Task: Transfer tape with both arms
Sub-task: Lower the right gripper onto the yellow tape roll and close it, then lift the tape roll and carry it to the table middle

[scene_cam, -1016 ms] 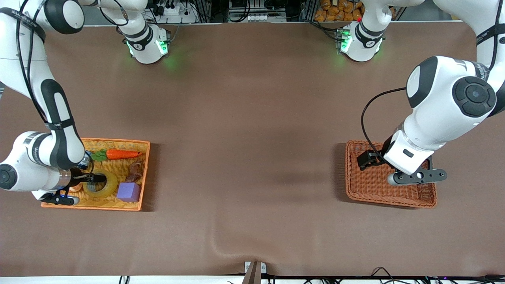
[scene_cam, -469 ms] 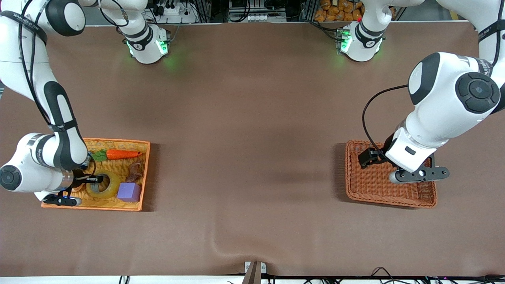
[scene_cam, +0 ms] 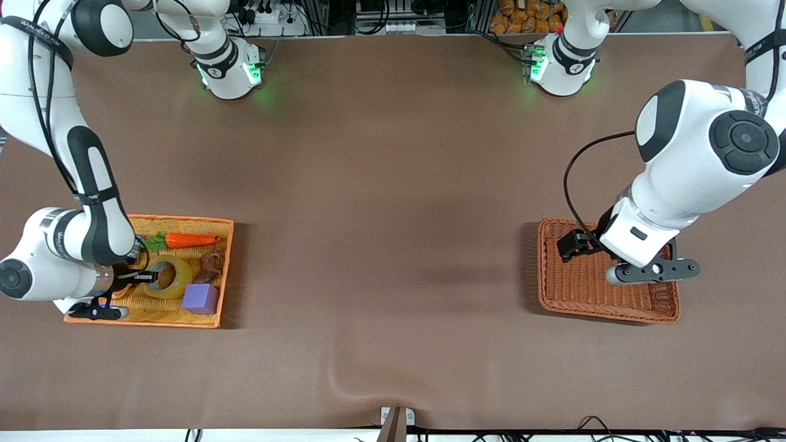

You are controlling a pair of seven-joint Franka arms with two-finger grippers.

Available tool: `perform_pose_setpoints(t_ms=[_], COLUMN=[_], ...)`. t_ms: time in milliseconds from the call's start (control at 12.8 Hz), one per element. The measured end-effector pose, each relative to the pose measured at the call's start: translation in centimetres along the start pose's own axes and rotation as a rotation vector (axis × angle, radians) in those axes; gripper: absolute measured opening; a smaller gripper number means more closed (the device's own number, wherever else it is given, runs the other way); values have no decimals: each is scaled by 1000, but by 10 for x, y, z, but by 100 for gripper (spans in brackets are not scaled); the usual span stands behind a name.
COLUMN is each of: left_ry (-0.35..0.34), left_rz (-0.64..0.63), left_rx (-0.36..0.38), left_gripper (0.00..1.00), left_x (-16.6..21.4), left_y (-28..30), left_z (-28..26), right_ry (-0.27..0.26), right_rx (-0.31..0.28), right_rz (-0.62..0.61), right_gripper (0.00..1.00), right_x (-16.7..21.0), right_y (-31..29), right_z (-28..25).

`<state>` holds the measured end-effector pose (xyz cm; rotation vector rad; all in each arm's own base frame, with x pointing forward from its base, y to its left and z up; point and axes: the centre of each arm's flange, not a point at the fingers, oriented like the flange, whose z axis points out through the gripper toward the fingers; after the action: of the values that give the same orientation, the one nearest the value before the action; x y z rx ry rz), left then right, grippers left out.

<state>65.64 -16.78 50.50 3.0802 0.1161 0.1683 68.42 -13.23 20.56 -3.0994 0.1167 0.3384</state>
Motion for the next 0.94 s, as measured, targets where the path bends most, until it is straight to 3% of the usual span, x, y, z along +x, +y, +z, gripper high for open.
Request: perform_pose_setpoints(t_ms=[234, 547, 938], left_ry=[3, 11, 10], left_rz=[2, 14, 44], left_rx=[-2, -7, -18], left_gripper=[100, 100, 100], left_x=[-1, -4, -14], left_y=[1, 9, 26], left_z=[-2, -9, -19], right_ry=[-17, 25, 61], right_rx=[-1, 3, 28], right_rz=[-5, -24, 91], right_gripper=[23, 23, 23], right_x=[3, 13, 19], right_y=[-2, -22, -124], right_z=[-24, -64, -86])
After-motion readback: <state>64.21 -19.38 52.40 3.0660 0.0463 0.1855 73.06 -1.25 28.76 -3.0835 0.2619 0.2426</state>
